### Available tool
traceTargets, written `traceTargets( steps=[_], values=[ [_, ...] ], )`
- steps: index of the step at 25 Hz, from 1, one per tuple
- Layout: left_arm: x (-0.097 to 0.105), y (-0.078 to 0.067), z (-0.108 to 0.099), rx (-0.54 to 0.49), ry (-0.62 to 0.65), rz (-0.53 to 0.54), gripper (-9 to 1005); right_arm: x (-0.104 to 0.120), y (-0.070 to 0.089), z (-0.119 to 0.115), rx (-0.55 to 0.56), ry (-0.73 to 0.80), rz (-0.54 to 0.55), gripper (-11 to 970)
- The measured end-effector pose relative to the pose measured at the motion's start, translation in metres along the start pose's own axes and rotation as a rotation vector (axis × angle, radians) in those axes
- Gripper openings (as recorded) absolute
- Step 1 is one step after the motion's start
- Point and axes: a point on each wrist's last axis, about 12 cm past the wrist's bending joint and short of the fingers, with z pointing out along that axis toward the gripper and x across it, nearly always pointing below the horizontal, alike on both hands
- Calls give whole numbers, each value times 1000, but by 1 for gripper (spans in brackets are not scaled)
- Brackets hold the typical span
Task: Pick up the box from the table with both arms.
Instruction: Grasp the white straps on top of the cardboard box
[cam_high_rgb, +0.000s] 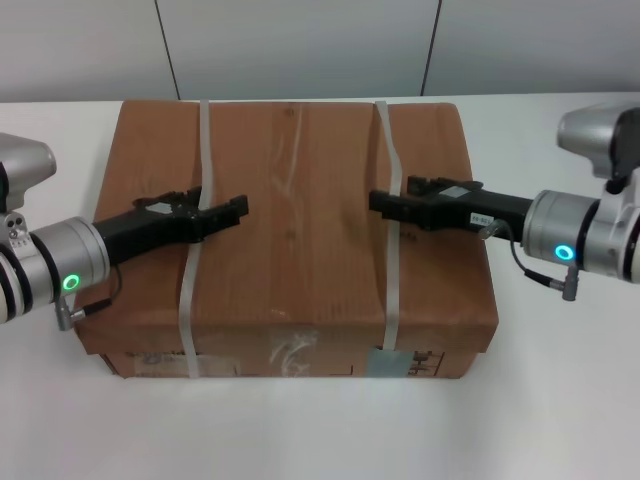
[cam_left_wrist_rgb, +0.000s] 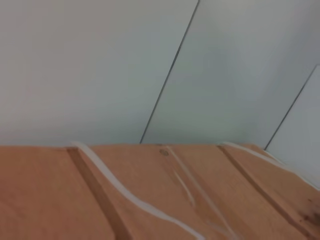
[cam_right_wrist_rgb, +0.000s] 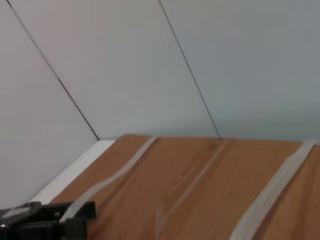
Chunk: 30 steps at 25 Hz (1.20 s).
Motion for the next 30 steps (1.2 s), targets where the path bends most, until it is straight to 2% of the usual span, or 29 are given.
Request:
traceTargets(
  steps=[24, 30],
  values=[
    [-6, -6, 8, 27, 0, 9, 764, -9, 12, 14, -49, 28, -38, 782],
    [-7, -6, 8, 30, -2, 11, 764, -8, 12, 14, -45, 33, -42, 664]
  ],
)
